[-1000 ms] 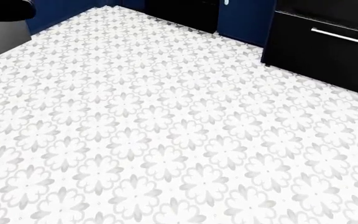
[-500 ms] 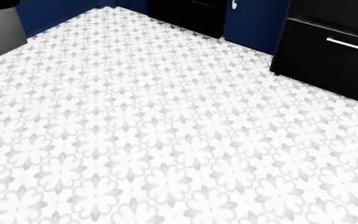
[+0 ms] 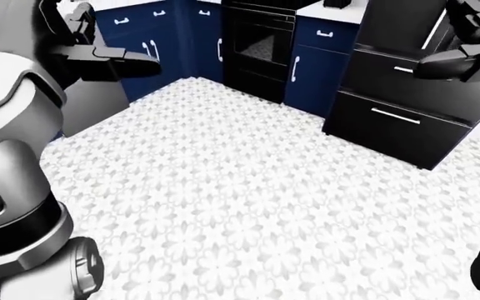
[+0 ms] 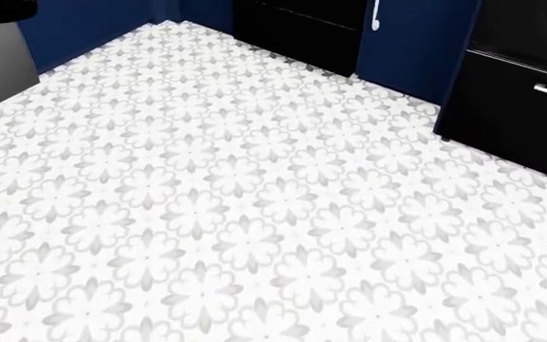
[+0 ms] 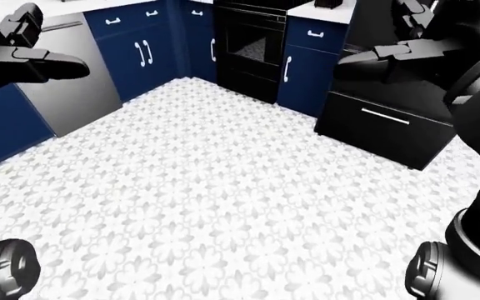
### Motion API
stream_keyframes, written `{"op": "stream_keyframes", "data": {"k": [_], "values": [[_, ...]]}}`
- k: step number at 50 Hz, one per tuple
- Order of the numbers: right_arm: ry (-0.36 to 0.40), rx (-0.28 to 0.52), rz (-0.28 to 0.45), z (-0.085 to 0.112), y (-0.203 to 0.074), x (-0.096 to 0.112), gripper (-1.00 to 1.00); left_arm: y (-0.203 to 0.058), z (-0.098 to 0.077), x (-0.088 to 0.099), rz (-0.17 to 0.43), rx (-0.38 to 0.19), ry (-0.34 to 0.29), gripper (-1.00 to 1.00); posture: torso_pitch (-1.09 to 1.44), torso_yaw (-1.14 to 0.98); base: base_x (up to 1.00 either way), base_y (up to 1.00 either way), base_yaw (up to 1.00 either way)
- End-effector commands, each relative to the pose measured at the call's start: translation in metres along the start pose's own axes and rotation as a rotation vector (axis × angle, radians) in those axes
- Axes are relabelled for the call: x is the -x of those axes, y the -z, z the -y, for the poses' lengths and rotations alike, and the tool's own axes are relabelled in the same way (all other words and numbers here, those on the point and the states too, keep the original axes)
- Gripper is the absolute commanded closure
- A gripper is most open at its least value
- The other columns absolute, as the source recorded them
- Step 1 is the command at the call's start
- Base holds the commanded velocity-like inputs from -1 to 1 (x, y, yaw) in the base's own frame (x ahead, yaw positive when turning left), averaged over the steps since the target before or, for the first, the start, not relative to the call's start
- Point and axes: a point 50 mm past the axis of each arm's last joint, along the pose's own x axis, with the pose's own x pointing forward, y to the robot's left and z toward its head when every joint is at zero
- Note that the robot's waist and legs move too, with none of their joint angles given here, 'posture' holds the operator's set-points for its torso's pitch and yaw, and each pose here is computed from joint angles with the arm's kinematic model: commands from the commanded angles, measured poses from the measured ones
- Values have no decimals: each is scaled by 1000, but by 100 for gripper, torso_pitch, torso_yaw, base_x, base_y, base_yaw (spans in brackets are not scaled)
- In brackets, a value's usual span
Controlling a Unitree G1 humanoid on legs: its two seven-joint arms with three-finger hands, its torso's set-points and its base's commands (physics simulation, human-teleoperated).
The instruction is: Navigate to the stove.
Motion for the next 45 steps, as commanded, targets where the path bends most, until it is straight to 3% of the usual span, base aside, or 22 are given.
{"op": "stream_keyframes", "data": {"k": [1,45], "values": [[24,5,60,4,-12,2,-100,-14,1,2,70,-3,2,-100,0,0,46,0,0],[28,9,56,5,-10,1,-100,-12,0,1,60,-5,1,-100,0,0,46,0,0]]}}
